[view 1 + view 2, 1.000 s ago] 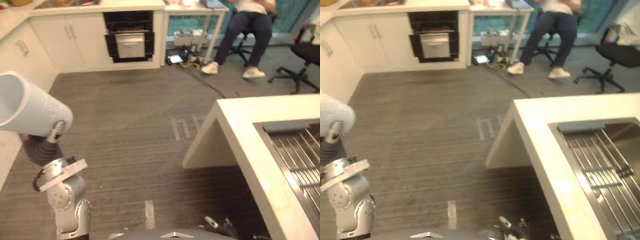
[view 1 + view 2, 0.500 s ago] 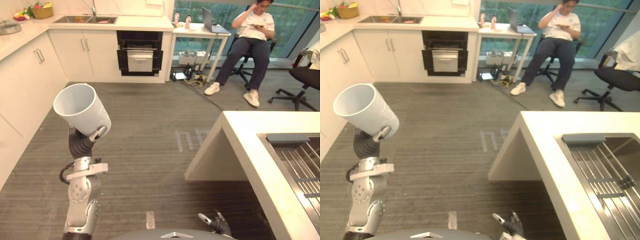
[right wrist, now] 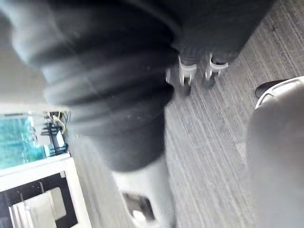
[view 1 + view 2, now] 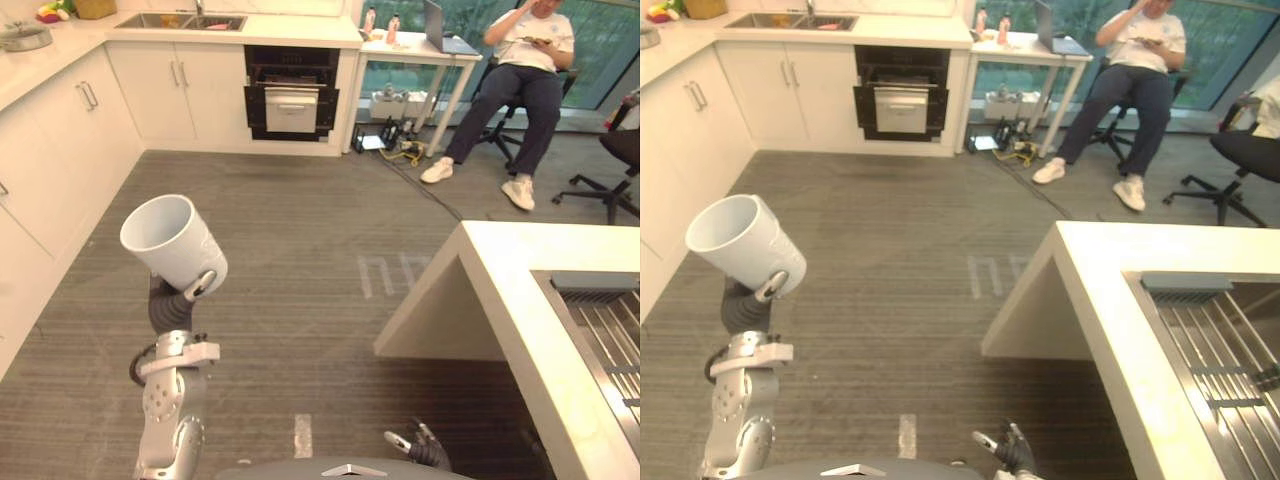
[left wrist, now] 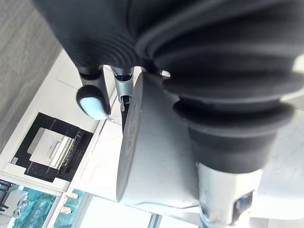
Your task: Walk over to the sink, pick up the cup, carry it to the dishwasher, place the cup inside the dishwasher, then close the dishwasher door
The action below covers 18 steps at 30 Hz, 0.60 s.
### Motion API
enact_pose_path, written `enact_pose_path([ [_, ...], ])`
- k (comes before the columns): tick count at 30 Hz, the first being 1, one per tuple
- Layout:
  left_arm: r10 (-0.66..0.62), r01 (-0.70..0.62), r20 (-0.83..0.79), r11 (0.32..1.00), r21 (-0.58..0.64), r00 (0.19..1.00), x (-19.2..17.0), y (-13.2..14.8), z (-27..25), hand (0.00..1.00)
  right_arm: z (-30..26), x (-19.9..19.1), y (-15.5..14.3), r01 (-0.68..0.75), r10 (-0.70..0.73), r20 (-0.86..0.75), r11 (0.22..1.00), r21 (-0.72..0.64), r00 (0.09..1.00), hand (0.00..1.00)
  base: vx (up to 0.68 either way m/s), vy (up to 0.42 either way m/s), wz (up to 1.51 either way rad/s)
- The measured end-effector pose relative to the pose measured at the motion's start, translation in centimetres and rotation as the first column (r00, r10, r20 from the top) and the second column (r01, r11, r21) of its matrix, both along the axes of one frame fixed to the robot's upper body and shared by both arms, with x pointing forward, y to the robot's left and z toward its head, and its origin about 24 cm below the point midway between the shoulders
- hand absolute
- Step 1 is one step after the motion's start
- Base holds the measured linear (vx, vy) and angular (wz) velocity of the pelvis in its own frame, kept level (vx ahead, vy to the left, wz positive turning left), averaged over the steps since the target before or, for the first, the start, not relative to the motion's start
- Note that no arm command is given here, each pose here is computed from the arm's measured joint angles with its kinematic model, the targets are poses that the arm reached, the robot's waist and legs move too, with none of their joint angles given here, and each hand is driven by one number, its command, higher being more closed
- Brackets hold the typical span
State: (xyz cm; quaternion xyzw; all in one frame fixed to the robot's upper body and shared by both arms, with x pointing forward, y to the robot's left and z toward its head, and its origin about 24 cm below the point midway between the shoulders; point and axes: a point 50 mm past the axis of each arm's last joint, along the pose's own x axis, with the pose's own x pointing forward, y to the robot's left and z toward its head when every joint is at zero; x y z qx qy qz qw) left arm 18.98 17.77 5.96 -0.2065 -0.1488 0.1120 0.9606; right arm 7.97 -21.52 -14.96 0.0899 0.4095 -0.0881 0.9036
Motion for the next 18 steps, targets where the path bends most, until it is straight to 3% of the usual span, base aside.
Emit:
enact_pose_path([
  [8, -0.012, 0.016, 0.047, 0.995, -0.096, 0.999, 0.5, -0.5, 0.5, 1.0, 0.8, 2.9, -1.7, -0.088, 0.09, 0.032, 0.994, -0.06, 0.995, 0.0, 0.05, 0.059, 0.74],
  [13, 0.015, -0.011, 0.021, 0.985, -0.173, 1.0, 0.0, -0.6, -0.6, 1.0, 0.8, 4.6, 0.5, -0.233, 0.235, 0.044, 0.971, -0.044, 0.971, 0.0, 0.16, 0.138, 0.18],
  [18, -0.127, 0.145, 0.114, 0.976, -0.162, 0.985, 1.0, -2.4, 0.6, 1.0, 0.2, 2.6, 0.6, -0.207, 0.207, -0.006, 0.978, -0.019, 0.978, 0.0, 0.24, 0.126, 0.14],
])
